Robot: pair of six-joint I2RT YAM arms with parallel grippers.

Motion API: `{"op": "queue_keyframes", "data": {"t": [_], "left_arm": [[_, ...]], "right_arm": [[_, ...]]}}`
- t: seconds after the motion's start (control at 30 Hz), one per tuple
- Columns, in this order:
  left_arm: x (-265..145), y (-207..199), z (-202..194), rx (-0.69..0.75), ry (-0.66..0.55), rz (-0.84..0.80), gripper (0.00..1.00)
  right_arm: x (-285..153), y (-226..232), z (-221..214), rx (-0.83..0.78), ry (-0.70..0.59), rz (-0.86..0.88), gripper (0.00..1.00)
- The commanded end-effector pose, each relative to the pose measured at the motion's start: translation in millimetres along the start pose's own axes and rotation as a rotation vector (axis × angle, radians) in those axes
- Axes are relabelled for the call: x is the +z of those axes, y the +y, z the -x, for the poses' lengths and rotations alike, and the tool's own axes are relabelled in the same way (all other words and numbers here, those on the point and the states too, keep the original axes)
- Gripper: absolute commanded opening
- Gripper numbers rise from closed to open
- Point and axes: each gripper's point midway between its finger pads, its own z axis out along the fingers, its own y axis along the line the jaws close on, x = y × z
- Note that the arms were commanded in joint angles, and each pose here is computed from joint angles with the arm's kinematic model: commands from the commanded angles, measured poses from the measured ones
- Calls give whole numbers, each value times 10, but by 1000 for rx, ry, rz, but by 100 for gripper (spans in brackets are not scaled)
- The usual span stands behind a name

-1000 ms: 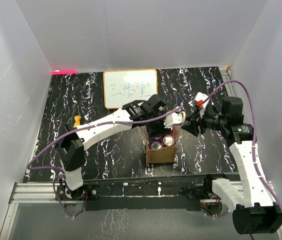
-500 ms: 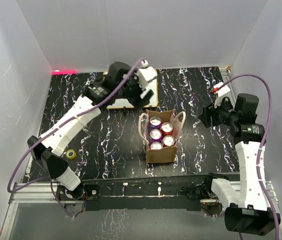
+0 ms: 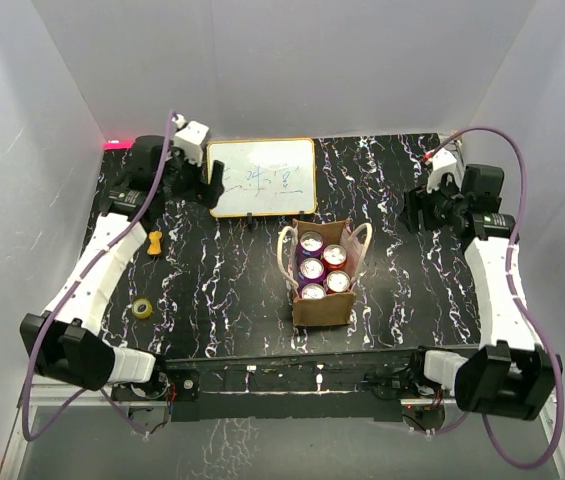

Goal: Place the beverage into the canvas bag

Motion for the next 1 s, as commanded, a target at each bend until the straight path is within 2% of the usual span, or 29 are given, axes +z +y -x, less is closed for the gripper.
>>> {"op": "queue_keyframes", "data": {"t": [0.0, 0.1, 0.2, 0.3, 0.43, 0.8, 0.97], "left_arm": [[-291, 413, 260, -47, -149, 179, 97], [-410, 758, 221, -126, -172, 325, 97], [-550, 1126, 94, -236, -198, 463, 97], [-635, 1315, 6, -283, -222, 518, 97], [-661, 1442, -35, -297, -240, 549, 97], [-615, 1539, 36, -361, -298, 510, 97], [-643, 1568, -15, -368, -307, 519, 97]], "right_arm": [[90, -281, 455, -39, -121, -78, 70], [192, -417, 547, -46, -123, -110, 76], [300, -557, 548, -41, -66, -150, 91], [332, -625, 569, -30, -48, -172, 98], [337, -703, 632, -23, -62, -209, 99], [459, -897, 546, 97, 48, -271, 99], [397, -996, 800, 135, 17, -309, 99]]}}
